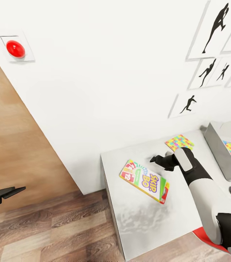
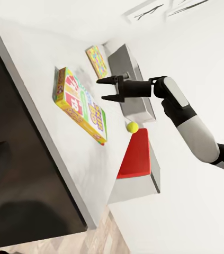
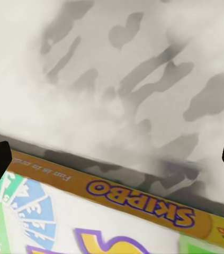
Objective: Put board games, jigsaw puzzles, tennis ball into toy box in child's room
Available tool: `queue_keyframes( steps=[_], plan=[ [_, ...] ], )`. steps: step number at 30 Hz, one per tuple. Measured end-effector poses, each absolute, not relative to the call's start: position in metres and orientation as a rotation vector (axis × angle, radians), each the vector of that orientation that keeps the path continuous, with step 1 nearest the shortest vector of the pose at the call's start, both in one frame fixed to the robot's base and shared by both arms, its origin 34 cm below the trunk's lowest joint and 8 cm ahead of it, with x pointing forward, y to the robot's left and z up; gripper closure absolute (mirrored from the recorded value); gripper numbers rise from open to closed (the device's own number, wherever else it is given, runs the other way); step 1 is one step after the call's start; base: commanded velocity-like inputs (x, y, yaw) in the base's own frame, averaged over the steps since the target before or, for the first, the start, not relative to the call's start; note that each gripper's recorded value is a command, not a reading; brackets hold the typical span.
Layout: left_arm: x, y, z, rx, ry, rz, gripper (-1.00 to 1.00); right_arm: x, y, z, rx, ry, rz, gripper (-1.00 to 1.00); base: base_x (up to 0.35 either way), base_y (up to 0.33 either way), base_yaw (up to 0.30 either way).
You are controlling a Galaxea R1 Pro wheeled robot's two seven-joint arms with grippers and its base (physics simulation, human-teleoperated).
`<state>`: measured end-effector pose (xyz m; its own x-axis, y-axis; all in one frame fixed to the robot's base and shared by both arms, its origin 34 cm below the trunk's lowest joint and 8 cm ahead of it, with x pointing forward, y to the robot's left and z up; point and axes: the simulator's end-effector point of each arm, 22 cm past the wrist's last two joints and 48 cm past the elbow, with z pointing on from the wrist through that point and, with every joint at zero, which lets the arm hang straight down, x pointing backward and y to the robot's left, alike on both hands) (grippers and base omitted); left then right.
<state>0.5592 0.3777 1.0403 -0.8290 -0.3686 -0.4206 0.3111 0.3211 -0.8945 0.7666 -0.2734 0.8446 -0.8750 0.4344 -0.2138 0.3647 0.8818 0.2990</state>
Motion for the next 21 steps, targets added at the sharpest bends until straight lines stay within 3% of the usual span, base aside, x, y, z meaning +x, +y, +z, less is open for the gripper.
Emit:
queue_keyframes(
  steps=[21],
  plan=[
    [0.56,0.378,1.029,-0.072,2.041,-1.559,-1.0,0.762,-0.274,0.827,0.612,2.801,0.358,-1.0,-0.046,0.024,0.0]
  ],
)
